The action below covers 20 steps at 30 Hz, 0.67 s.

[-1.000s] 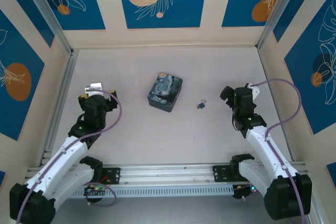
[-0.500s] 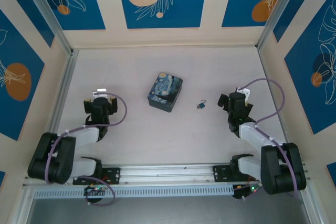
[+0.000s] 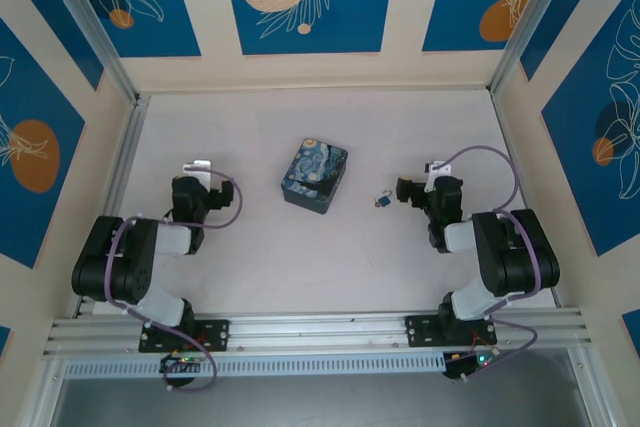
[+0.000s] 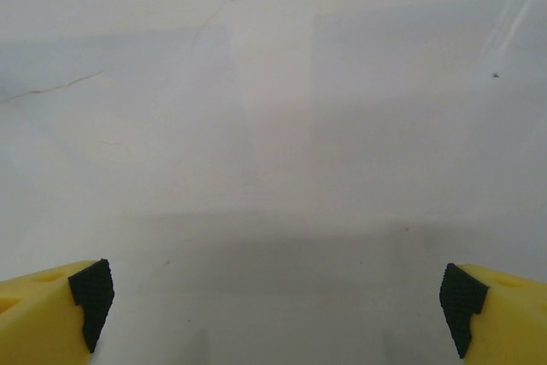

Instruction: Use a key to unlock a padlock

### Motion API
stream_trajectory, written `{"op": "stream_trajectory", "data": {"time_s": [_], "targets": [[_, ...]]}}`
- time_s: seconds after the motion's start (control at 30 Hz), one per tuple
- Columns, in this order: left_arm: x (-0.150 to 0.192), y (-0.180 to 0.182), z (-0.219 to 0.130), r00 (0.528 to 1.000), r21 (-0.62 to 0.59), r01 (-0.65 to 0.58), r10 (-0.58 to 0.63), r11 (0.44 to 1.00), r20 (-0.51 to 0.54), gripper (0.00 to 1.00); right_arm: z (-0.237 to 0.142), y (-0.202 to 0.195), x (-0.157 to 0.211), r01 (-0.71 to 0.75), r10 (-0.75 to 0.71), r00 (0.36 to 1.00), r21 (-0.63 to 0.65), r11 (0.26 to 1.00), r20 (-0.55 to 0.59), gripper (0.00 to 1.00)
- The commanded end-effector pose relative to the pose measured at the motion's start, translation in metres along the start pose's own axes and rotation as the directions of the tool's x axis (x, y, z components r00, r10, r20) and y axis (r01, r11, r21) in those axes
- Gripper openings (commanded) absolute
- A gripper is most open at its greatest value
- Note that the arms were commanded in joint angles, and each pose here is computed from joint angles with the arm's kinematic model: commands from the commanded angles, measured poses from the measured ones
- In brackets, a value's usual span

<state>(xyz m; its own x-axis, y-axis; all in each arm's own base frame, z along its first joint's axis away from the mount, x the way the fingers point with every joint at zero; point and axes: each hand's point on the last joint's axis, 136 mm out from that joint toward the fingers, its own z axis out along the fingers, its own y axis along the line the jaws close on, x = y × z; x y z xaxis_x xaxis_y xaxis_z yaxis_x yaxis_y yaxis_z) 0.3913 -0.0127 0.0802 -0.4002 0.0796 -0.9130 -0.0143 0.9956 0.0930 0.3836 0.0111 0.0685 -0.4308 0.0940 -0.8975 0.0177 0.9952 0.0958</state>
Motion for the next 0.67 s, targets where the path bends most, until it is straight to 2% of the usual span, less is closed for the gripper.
{"op": "stream_trajectory", "data": {"time_s": [0.0,0.63], "targets": [[-0.0076,-0.0028,0.0030,1.000,0.040,-0.009,0.008,0.999,0.016,1.00,0.0016,0.0096,-0.0269,0.015,-0.011,0.998,-0.060,0.998,0.068,1.00],[-0.0075,-0.0022,0.0034,1.000,0.040,-0.009,0.008,0.999,0.015,1.00,0.0006,0.0097,-0.0273,0.013,-0.008,0.998,-0.071,0.997,0.070,0.99]]}}
